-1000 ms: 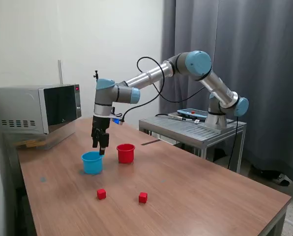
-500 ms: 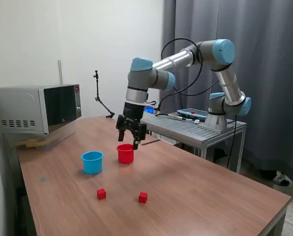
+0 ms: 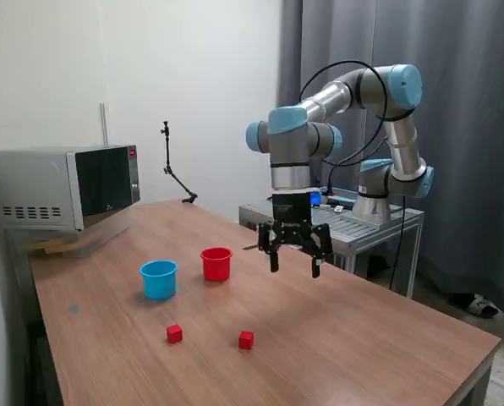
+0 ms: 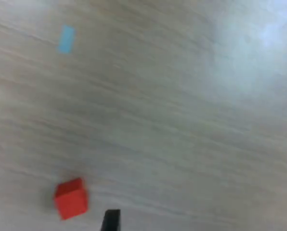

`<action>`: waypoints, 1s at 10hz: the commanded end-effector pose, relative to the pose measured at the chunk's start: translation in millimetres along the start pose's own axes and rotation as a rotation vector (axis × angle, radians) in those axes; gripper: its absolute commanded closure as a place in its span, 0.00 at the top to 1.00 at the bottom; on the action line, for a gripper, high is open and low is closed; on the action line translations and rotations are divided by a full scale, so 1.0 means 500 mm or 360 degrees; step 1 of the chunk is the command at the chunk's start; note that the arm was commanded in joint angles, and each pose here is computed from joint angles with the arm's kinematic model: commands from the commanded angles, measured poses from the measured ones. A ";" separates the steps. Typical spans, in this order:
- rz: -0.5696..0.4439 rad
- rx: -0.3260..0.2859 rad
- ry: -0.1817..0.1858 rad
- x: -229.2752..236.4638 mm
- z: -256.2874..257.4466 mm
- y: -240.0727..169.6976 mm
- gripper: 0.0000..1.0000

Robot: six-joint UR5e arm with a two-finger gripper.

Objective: Place red objects in the red bin, and blue objects in the blue bin.

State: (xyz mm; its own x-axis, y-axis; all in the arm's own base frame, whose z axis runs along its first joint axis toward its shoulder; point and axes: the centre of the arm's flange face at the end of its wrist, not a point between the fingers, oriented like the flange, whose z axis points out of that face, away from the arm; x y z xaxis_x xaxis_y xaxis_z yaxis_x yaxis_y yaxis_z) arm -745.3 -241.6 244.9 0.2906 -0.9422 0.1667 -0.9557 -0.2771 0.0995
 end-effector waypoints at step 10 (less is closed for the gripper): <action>0.0121 0.0118 0.0084 -0.077 0.119 0.026 1.00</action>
State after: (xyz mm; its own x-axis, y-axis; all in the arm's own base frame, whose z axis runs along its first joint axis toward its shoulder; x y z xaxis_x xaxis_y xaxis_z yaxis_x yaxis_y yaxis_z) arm -772.2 -221.9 185.5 0.2532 -0.9408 0.2256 -0.9668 -0.2544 0.0240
